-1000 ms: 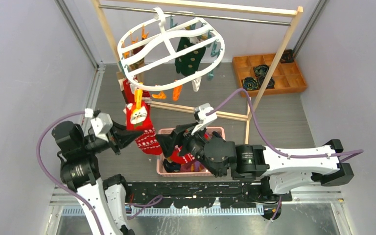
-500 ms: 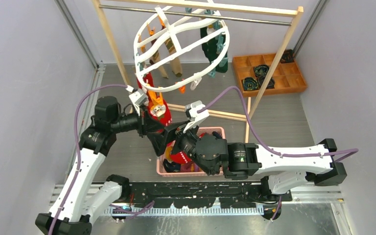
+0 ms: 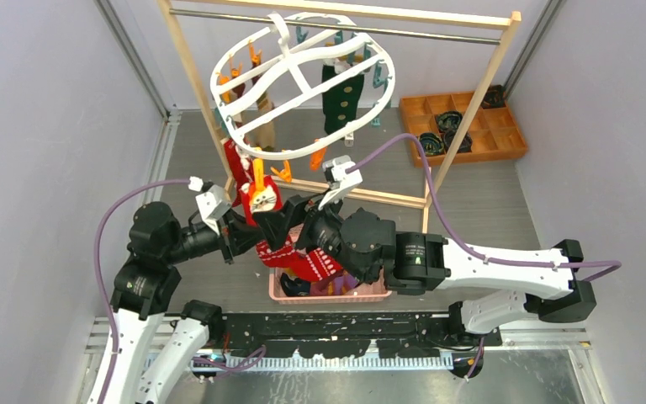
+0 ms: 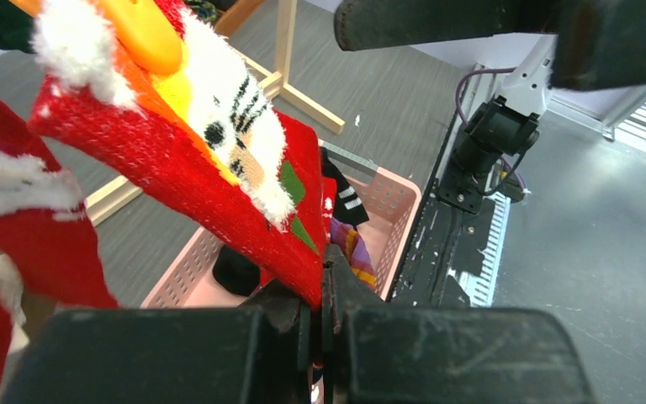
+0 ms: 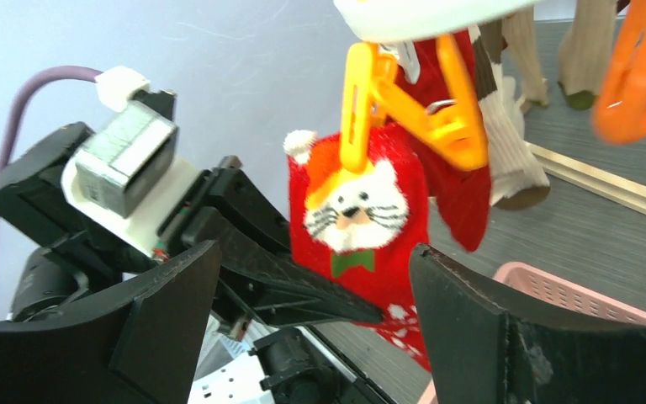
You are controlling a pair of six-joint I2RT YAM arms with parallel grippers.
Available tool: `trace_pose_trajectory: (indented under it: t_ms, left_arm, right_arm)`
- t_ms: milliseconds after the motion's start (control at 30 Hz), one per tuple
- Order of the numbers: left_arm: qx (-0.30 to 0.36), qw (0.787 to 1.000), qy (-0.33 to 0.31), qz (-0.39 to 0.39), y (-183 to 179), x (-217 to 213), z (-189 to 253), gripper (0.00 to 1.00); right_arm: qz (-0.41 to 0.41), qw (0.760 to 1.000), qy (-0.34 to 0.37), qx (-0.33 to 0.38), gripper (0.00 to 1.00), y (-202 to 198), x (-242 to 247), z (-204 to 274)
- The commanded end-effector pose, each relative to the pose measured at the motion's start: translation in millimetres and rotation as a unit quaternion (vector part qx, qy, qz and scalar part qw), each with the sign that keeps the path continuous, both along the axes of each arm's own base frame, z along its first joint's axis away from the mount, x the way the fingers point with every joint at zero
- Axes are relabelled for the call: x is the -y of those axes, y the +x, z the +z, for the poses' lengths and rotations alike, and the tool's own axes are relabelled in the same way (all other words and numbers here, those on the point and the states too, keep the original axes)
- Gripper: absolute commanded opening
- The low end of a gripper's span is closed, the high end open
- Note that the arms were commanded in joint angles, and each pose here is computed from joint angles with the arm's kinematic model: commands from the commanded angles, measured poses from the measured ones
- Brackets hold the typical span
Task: Remove the socks clipped to the hanger
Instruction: Remove the sock from the hanger.
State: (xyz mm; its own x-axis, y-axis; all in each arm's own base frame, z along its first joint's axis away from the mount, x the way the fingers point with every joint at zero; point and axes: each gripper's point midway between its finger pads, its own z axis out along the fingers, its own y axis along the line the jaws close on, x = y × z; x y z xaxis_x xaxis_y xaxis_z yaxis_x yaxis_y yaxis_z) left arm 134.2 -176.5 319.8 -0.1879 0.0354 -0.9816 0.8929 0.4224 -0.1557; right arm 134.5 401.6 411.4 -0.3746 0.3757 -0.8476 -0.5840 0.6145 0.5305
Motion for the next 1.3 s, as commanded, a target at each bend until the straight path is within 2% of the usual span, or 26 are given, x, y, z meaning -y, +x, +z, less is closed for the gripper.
trace_pose_trajectory:
  t_ms: [0,200,733,967,1267]
  left_arm:
    - [-0.003,0.999,-0.005,-0.049,-11.3,7.8,9.6,0.0]
    - [0.01,0.997,-0.016,-0.073,-19.1,10.8,26.7,0.0]
    - [0.017,0.993,-0.047,-0.108,-33.0,15.8,65.5,0.0]
    - [0.024,0.991,-0.054,-0.119,-42.9,15.3,75.9,0.0]
    - [0.03,0.99,-0.057,-0.123,-49.8,14.1,81.2,0.0]
  right_arm:
    - [0.034,0.996,0.076,-0.014,0.88,5.5,-5.4,38.3]
    - [0.09,0.986,0.136,-0.025,0.88,15.2,-7.8,52.8]
    - [0.117,0.97,0.206,-0.054,0.87,44.6,-26.4,46.6]
    - [0.111,0.966,0.225,-0.058,0.86,47.2,-25.5,38.2]
    - [0.076,0.969,0.229,-0.049,0.85,49.7,4.6,31.6]
